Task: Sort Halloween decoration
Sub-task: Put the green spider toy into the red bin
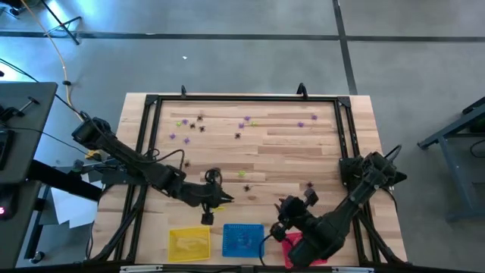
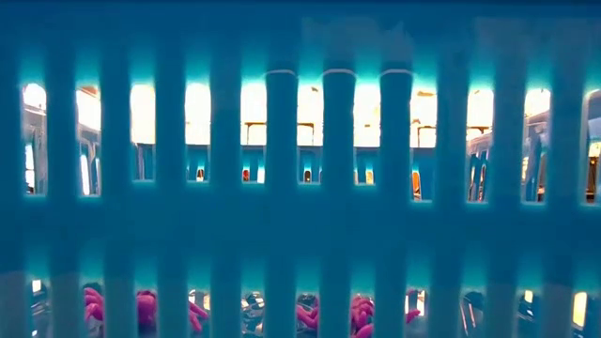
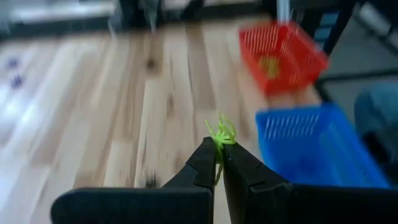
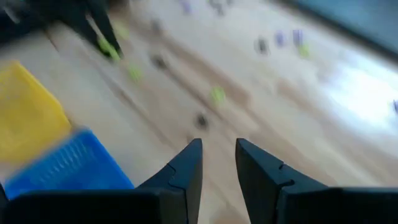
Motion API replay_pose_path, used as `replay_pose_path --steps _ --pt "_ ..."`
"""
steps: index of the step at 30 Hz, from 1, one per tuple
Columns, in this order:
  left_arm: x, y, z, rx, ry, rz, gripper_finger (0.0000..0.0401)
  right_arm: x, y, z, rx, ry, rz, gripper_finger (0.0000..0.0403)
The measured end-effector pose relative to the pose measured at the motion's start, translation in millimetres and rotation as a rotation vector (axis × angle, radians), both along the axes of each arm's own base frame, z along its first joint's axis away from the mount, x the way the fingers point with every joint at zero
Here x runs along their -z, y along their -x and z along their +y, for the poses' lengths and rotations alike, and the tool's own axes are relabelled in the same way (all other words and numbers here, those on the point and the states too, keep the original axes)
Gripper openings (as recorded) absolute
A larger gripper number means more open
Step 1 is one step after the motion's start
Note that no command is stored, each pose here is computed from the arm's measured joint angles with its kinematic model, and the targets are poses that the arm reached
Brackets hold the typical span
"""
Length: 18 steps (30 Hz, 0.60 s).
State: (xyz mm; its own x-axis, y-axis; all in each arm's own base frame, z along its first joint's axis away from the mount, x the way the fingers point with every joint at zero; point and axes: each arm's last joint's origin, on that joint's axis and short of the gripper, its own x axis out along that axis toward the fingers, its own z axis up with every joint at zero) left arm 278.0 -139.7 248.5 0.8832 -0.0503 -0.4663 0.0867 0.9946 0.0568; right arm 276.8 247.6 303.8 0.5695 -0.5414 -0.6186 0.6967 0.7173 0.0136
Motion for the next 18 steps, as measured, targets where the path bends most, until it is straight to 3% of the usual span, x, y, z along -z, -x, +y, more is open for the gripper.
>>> replay_pose_path --steps 9,18 --pt "-17.3 -6.1 -4.4 -0.004 0.019 -0.186 0.0000 18.1 -28.2 12.2 -0.056 0.223 -0.162 0.0092" --pt "-20.3 -7.0 -4.0 -0.015 -0.018 -0.221 0.0000 18.1 -53.8 4.5 -0.069 0.300 -0.180 0.0092"
